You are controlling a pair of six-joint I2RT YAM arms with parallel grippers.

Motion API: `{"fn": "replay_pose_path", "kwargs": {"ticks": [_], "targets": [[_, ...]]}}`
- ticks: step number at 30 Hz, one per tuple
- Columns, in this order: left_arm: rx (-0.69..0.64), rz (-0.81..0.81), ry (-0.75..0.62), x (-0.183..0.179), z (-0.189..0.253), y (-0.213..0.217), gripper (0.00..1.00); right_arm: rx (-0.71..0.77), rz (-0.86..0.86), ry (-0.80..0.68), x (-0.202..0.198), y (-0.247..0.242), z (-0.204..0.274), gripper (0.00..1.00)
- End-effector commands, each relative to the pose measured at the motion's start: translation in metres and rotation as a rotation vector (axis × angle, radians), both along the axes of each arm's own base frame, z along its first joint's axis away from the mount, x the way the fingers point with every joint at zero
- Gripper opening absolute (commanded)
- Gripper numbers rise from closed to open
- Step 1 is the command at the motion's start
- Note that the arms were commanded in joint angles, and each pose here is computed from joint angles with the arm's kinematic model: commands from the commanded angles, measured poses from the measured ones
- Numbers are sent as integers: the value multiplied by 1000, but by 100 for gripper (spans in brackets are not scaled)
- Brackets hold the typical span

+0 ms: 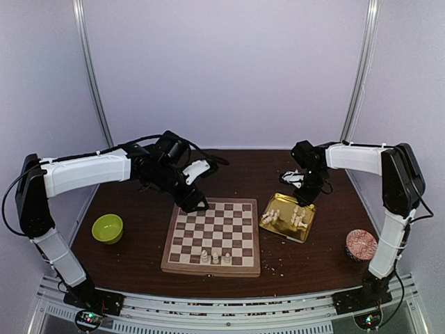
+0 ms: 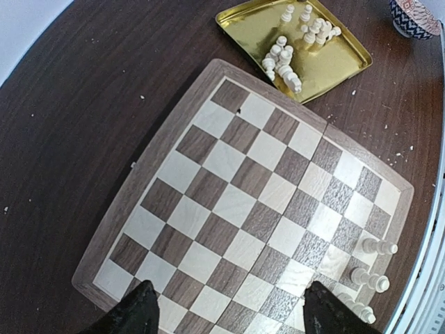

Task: Set up the chess pieces on the board
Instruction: Pick up the pawn from the storage box.

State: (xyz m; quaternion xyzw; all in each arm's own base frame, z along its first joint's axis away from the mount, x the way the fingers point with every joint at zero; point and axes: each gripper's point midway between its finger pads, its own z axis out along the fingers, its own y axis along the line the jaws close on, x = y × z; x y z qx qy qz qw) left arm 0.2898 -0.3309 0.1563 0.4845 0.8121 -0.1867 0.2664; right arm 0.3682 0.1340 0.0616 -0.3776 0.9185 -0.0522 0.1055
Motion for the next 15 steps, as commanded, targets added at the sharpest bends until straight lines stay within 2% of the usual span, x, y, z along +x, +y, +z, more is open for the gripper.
{"fn": "replay_pose_path", "kwargs": {"ticks": [1, 15], "targets": [[-16, -9, -23, 5, 10, -7, 73, -26, -29, 0, 4, -12, -7, 21], [-3, -5, -12, 6, 6, -7, 74, 17, -8, 94, -12, -5, -22, 22]]}}
